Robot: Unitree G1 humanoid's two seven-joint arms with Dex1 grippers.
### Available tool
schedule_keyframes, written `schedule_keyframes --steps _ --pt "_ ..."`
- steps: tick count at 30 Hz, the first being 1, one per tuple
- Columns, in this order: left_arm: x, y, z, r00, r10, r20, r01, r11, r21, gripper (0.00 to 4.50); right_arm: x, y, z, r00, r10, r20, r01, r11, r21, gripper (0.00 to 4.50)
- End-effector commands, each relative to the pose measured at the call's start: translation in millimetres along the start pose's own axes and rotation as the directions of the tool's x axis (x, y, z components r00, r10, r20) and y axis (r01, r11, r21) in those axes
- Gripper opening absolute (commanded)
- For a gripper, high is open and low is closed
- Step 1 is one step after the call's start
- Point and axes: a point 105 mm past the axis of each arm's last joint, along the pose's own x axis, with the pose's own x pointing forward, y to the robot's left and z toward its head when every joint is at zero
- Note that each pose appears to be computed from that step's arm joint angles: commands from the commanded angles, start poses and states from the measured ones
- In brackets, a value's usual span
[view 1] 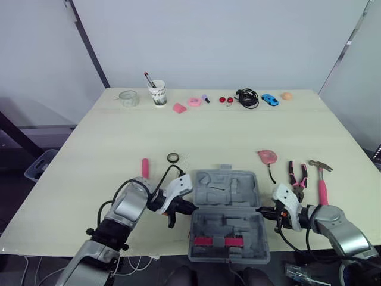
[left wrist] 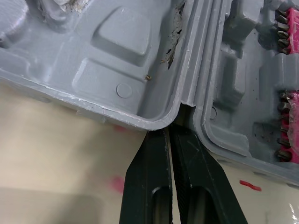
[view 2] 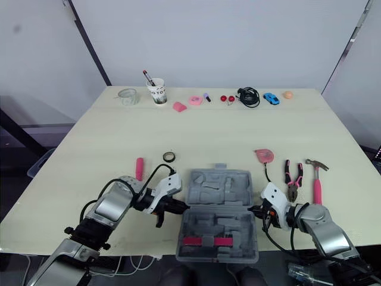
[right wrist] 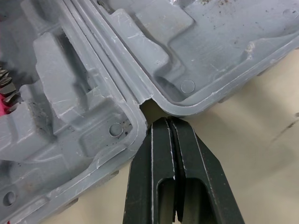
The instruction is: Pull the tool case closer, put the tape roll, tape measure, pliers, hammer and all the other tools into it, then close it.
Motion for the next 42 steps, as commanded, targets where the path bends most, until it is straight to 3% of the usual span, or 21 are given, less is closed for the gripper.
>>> schedule_keyframes --steps 1,22,42 --pt "2.6 -6.0 -11.6 0.999 -0.029 -0.045 0.028 0.999 -0.022 0.18 0.0 8.3 11.4 0.999 0.031 0.040 -0.030 0.999 -0.020 0.00" --pt "0.5 -23.4 -21.9 0.990 -0.106 -0.094 0.105 0.994 -0.015 0.18 -2.7 17.0 5.5 0.998 0.067 0.011 -0.067 0.998 0.006 0.00" --pt "0.5 -20.7 -27.6 0.990 -0.090 -0.112 0.089 0.996 -0.016 0.18 0.2 16.0 3.7 0.998 0.060 0.005 -0.060 0.998 0.006 0.00"
